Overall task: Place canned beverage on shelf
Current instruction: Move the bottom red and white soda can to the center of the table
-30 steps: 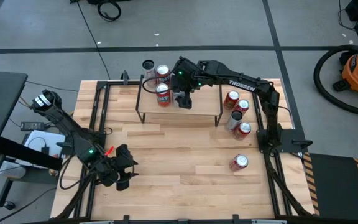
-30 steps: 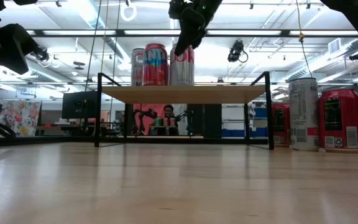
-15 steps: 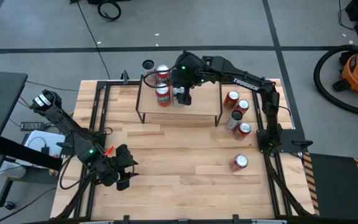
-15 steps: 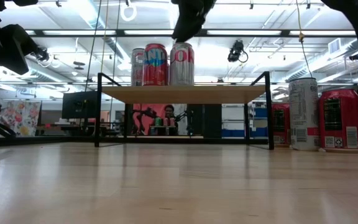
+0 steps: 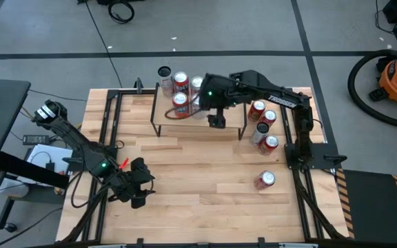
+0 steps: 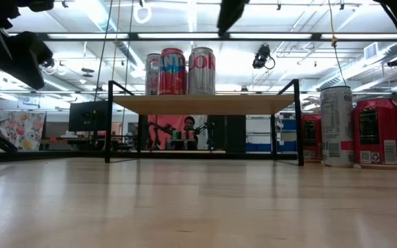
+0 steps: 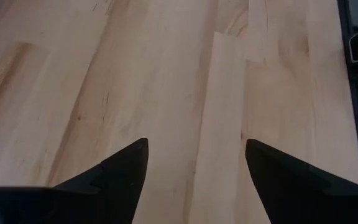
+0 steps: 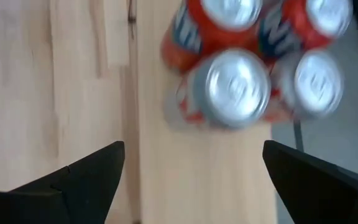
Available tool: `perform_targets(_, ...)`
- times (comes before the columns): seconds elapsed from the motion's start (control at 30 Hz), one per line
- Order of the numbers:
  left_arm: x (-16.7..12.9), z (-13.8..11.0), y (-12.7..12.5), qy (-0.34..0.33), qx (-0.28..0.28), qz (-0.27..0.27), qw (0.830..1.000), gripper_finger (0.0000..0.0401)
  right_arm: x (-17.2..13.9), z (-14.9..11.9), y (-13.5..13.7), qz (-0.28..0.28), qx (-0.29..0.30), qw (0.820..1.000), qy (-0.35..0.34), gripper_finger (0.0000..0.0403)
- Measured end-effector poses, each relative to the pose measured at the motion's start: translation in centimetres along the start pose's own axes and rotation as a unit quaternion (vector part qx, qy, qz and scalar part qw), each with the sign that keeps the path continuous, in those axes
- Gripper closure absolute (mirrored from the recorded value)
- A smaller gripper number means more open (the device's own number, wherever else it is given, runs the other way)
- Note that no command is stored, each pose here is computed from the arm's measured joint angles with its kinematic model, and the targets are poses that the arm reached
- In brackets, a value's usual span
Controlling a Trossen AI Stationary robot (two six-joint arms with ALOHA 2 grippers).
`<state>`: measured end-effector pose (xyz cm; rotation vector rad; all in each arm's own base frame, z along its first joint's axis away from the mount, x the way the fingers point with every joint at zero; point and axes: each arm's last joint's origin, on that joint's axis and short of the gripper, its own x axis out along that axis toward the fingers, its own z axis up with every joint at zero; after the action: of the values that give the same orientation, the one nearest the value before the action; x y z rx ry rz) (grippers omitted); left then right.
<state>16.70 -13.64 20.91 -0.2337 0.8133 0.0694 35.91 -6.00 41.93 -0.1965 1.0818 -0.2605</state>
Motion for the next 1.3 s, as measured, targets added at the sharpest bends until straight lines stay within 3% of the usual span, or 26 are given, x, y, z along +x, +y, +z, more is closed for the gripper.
perform_targets(0.13, 0.3, 0.4, 0.5, 0.001, 0.014, 0.007, 1.0, 0.0124, -0.6, -0.9, 1.1, 0.0, 0.025, 0.999, 0.045, 0.0014)
perform_targets(0.53, 0.5, 0.7, 0.8, 0.009, 0.066, 0.004, 0.998, 0.0124, -0.4, -2.6, 2.8, -0.007, 0.073, 0.994, 0.082, 0.0016)
perform_targets(0.87, 0.5, 0.7, 0.8, 0.01, 0.072, 0.005, 0.997, 0.0125, 0.0, -7.7, 3.8, -0.017, 0.13, 0.983, 0.124, 0.0016)
perform_targets(1.3, 0.5, 0.7, 0.8, 0.011, 0.082, 0.005, 0.997, 0.0125, -0.4, -13.9, 9.2, 0.014, 0.202, 0.963, 0.177, 0.0016)
